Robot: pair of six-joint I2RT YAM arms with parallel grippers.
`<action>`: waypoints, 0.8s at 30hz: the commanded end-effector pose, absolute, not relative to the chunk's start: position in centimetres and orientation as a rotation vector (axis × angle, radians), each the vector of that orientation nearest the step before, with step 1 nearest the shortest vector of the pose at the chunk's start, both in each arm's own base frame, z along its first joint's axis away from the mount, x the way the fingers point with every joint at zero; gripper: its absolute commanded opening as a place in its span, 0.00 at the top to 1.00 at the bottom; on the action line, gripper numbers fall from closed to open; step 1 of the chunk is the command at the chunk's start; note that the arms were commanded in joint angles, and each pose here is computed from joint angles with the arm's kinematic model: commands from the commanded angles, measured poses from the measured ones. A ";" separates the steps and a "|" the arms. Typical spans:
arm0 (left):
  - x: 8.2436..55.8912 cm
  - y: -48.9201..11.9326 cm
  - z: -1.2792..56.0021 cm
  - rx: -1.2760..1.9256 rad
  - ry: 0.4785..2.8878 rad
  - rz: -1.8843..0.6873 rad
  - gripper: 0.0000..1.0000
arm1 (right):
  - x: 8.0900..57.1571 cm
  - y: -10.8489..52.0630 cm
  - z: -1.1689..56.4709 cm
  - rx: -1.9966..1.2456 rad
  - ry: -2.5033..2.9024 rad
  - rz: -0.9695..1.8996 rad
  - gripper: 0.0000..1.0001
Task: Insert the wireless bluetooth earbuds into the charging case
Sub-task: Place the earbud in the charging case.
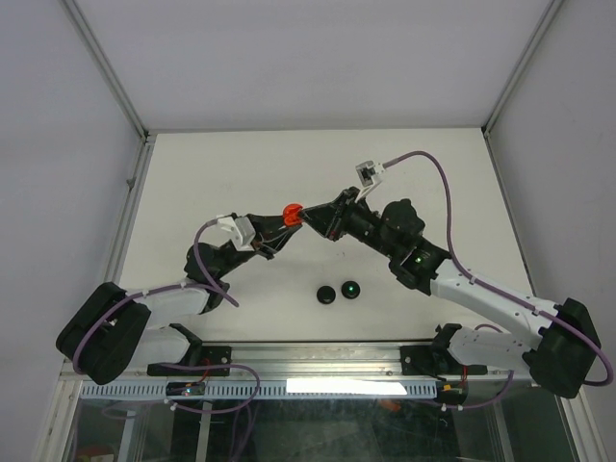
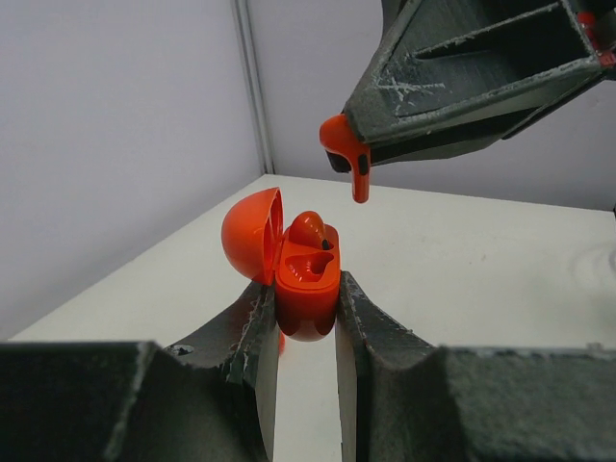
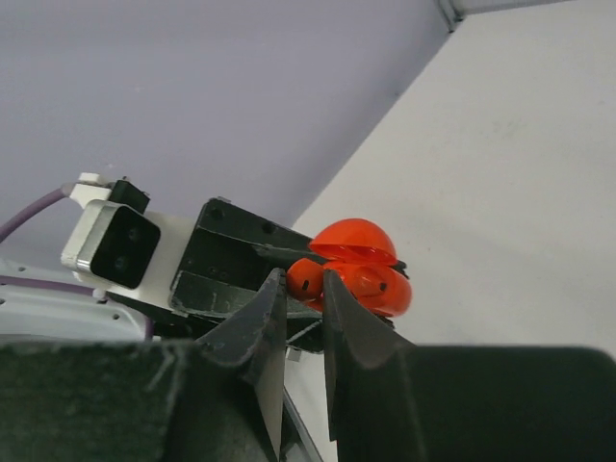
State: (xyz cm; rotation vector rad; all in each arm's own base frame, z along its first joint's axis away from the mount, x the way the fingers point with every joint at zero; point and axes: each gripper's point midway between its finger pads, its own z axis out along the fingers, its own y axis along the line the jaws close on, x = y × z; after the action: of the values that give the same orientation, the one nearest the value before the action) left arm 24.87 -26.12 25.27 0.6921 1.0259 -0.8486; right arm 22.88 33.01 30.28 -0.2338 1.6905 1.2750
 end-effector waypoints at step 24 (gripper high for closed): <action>23.1 -26.6 30.9 0.687 0.815 -0.809 1.00 | 21.0 34.4 34.1 -0.245 1.499 1.421 0.93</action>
State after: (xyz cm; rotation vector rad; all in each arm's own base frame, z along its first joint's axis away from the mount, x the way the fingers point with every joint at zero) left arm 23.79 -27.25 27.68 0.7375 0.9192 -0.8162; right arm 21.17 34.38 32.05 -0.2636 1.5805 1.3900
